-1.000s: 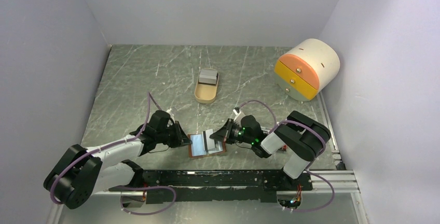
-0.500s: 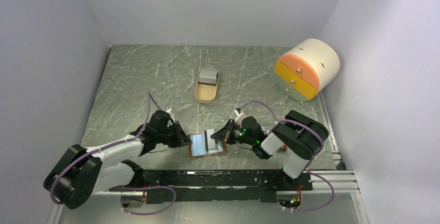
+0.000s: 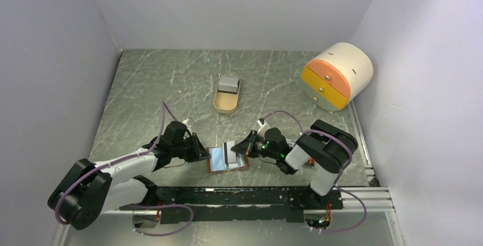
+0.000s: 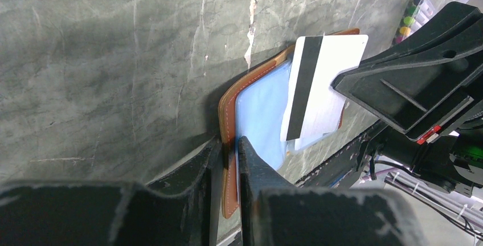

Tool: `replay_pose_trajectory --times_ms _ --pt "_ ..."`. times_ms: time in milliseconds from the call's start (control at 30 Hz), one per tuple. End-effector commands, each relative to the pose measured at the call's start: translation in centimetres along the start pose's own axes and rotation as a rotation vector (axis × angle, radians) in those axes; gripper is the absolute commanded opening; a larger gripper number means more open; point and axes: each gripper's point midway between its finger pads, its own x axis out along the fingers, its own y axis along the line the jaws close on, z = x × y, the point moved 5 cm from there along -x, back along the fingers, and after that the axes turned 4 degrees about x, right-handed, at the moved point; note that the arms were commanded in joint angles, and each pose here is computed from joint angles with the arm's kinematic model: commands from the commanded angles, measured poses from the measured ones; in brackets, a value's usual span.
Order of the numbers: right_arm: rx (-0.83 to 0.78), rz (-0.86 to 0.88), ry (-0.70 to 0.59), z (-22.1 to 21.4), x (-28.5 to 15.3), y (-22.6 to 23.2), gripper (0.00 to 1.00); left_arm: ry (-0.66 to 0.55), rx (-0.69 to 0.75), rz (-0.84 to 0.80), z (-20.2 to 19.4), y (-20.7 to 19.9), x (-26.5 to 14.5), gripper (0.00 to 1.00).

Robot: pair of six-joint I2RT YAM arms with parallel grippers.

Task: Put the credit cards into the card holder
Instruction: Insert the credit card into the card holder.

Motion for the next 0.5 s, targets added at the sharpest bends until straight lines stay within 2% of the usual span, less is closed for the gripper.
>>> replay_pose_trajectory --times_ms 0,467 --pt "-0.008 0.012 -0.04 0.53 0.21 0.18 0.0 -0.018 0.026 -0.039 0.53 -0.7 -0.23 0.2" --pt "-0.026 0.0 -0.081 1.07 -0.08 0.26 0.0 -0.013 0.025 -0.044 0.44 -0.66 -0.1 0.19"
